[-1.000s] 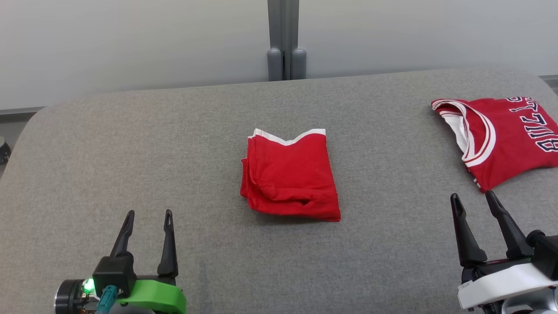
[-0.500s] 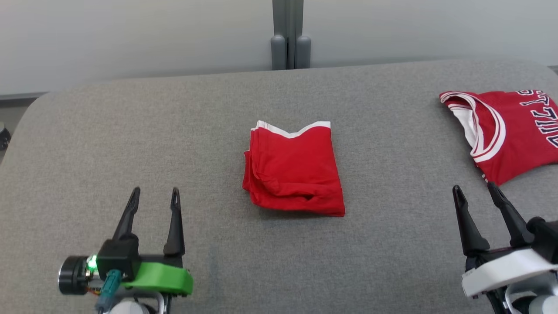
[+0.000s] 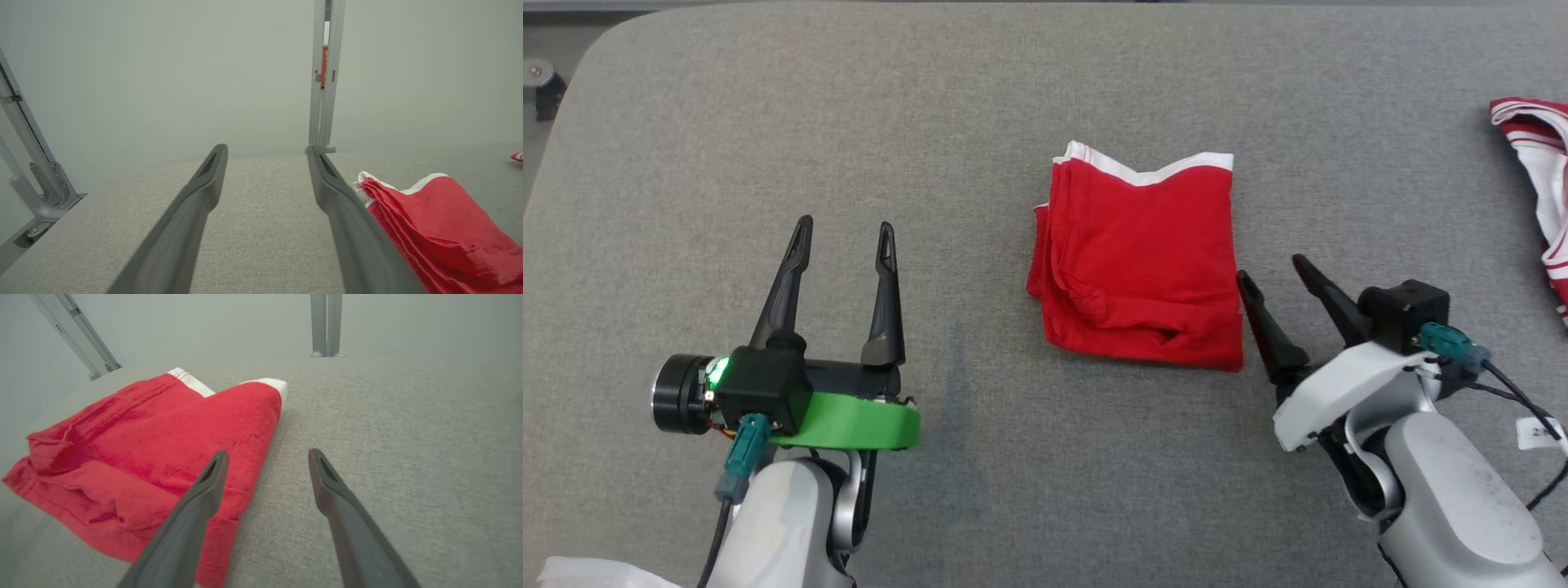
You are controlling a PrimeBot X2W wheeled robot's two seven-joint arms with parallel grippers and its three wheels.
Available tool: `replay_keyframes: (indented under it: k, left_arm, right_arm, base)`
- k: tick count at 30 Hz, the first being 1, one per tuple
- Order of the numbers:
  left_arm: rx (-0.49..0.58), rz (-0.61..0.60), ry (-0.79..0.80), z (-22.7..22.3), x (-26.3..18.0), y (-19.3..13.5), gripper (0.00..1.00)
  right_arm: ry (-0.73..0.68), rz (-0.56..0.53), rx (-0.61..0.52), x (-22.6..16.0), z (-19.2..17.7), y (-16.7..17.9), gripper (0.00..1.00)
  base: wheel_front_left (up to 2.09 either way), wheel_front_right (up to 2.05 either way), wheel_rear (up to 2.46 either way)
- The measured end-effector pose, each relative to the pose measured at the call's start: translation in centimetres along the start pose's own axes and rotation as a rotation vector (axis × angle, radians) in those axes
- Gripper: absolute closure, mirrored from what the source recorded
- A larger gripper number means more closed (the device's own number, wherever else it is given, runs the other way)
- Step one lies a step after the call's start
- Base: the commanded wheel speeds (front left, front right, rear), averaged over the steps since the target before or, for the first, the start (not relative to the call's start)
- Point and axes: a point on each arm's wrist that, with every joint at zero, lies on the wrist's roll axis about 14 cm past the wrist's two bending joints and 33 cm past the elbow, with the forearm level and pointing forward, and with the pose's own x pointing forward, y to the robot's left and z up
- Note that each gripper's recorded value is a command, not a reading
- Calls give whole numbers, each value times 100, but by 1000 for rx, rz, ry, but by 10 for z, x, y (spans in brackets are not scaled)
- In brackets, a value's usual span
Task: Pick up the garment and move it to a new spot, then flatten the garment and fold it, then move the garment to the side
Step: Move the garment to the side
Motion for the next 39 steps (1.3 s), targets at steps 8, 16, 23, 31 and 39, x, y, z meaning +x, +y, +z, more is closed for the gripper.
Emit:
replay_keyframes:
  k: [8,16,23,31,39]
  left_arm:
    - [27,46,49,-17,-4,18,0]
    - [36,32,47,-18,0,13,0]
    - [52,-34,36,-22,11,-7,0]
    - [-16,-246,5,-30,38,-80,0]
    - [-90,-382,0,-45,57,-133,0]
  right_arm:
    - [202,92,91,24,-71,35,15]
    - [173,109,48,16,-66,34,100]
    - [141,15,-40,-11,-52,-18,100]
    - [147,-189,-110,-67,-37,-105,100]
    - [83,-316,-295,-67,34,-186,100]
  base:
    - [0,0,0]
    - [0,0,0]
    - [0,0,0]
    - [0,0,0]
    - [0,0,0]
